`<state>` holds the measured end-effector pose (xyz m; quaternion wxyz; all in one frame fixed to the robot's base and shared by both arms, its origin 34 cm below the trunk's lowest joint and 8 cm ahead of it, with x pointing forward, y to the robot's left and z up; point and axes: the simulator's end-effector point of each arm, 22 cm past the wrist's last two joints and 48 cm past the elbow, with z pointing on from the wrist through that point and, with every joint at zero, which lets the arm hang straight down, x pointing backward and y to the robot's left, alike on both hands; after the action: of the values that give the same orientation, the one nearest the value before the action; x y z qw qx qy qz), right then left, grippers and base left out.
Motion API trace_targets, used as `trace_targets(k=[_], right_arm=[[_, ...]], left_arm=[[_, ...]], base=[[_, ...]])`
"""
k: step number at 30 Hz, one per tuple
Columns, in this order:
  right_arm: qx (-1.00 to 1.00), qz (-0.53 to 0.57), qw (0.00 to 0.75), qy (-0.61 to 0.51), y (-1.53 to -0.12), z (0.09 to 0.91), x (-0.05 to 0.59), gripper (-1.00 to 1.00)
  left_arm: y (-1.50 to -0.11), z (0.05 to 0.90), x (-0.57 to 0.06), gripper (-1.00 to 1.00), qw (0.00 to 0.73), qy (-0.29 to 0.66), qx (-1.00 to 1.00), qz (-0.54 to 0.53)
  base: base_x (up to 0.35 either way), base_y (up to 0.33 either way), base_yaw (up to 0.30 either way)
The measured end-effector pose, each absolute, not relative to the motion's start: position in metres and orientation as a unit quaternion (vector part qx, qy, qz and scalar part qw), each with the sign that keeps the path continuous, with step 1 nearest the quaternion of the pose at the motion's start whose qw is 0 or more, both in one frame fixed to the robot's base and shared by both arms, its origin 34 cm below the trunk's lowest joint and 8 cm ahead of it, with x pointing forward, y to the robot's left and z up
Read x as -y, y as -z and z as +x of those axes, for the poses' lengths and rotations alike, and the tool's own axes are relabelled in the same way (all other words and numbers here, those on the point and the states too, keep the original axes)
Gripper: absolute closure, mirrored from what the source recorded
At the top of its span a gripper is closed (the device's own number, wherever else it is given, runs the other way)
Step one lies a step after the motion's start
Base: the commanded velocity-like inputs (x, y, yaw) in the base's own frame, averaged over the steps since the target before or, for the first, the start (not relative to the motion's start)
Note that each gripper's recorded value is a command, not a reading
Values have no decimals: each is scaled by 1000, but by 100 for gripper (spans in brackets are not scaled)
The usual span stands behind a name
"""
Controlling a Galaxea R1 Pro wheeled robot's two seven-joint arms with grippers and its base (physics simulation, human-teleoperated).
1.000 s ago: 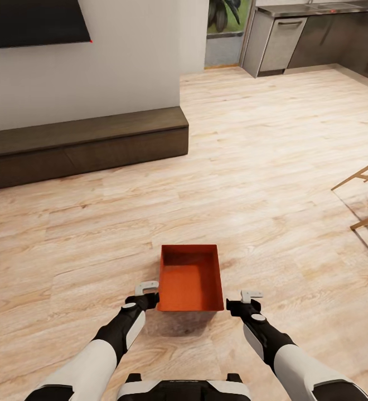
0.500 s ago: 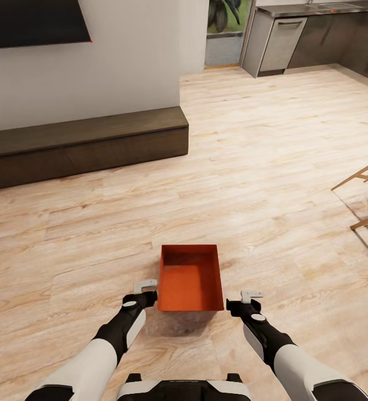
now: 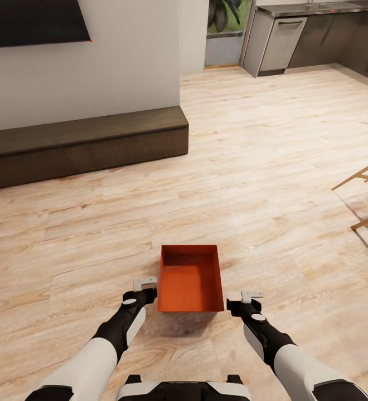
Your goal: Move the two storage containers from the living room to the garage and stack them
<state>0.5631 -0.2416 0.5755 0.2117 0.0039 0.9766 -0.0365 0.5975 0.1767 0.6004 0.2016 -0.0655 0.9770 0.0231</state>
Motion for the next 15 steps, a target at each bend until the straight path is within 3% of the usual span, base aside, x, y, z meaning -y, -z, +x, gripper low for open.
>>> trace_targets(k=[15], right_arm=[[-971, 5, 237, 36, -569, 579, 241, -100]], left_arm=[[-599, 621, -182, -100, 220, -26, -973, -69]], base=[[0, 0, 0]])
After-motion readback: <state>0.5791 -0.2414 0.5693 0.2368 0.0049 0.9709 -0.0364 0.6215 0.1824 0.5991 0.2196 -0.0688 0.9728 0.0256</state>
